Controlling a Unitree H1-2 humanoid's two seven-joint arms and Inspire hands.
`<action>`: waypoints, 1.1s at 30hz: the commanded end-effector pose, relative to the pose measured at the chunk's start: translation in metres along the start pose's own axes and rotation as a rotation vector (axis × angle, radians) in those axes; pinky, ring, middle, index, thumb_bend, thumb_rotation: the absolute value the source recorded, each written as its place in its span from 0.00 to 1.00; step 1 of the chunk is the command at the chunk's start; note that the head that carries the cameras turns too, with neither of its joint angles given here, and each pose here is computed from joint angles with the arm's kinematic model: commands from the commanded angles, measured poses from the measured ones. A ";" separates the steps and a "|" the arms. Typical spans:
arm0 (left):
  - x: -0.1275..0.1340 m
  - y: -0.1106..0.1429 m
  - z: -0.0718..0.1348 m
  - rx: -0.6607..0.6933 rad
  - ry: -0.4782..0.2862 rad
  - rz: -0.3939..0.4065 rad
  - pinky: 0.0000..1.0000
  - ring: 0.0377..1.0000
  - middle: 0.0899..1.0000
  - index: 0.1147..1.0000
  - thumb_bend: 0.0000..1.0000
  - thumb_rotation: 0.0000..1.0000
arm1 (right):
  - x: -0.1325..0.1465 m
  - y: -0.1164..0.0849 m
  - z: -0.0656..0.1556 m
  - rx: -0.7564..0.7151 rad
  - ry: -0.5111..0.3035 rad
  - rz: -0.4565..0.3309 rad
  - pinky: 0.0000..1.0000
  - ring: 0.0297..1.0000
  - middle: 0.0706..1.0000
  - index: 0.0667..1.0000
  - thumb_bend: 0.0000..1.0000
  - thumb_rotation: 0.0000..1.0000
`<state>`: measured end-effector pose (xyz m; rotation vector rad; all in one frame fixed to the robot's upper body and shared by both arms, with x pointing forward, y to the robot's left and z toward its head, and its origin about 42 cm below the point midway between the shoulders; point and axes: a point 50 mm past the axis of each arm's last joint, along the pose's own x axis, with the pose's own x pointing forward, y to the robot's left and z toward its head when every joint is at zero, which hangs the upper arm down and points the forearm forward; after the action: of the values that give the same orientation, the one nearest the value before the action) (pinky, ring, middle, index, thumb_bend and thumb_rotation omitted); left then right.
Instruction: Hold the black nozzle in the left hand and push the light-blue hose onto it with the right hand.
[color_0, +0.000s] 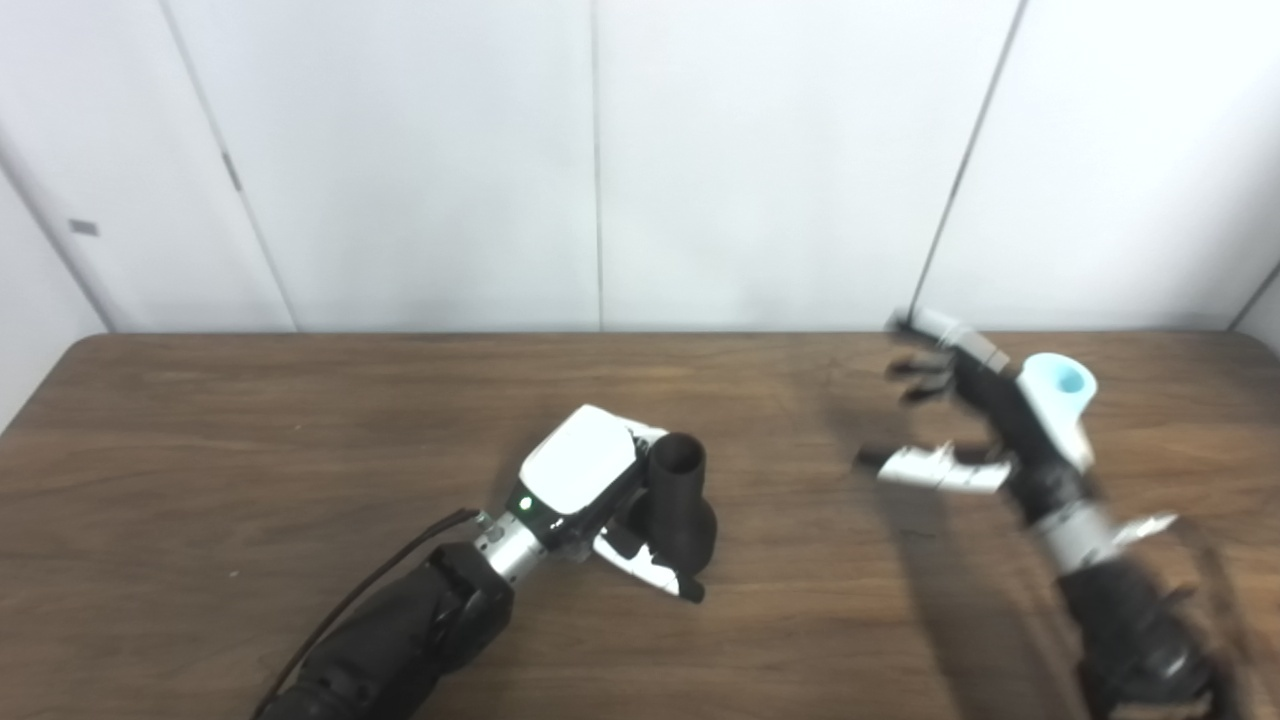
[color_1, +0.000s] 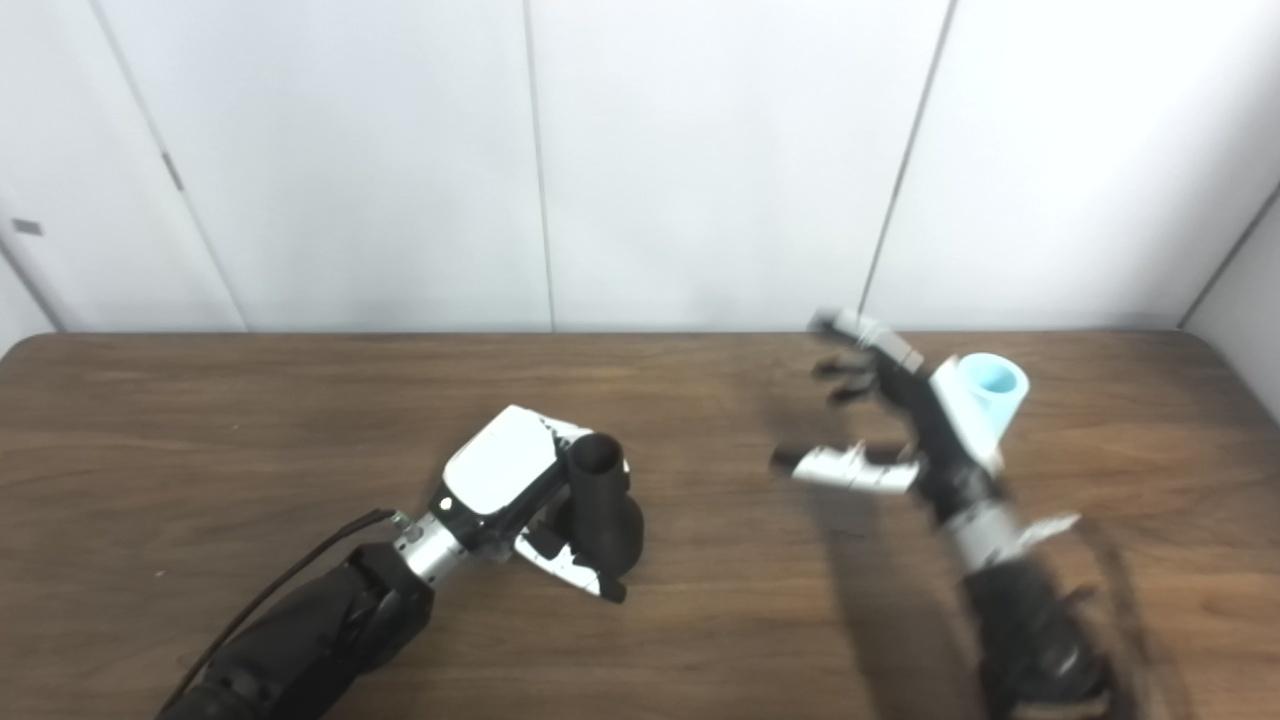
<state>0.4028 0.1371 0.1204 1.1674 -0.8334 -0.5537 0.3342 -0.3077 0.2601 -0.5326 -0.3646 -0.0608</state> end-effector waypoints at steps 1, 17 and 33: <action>-0.062 -0.054 0.005 -0.039 0.070 -0.211 0.25 0.35 0.42 0.42 0.53 0.00 | 0.018 -0.024 0.044 -0.030 -0.083 -0.053 0.58 0.73 0.87 0.97 0.78 0.22; -0.081 -0.044 -0.012 -0.046 0.075 -0.226 0.31 0.39 0.41 0.42 0.53 0.00 | 0.062 -0.145 0.006 -0.288 0.220 -0.209 0.74 0.89 0.99 0.91 0.89 0.29; -0.089 -0.046 -0.008 -0.072 0.074 -0.239 0.31 0.39 0.33 0.43 0.52 0.00 | 0.052 -0.122 -0.071 -0.075 0.403 -0.007 0.88 0.94 0.96 0.97 0.82 0.22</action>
<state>0.4028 0.1571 0.1189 1.1367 -0.8230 -0.6023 0.3821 -0.4473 0.2615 -0.5676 0.1178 -0.1970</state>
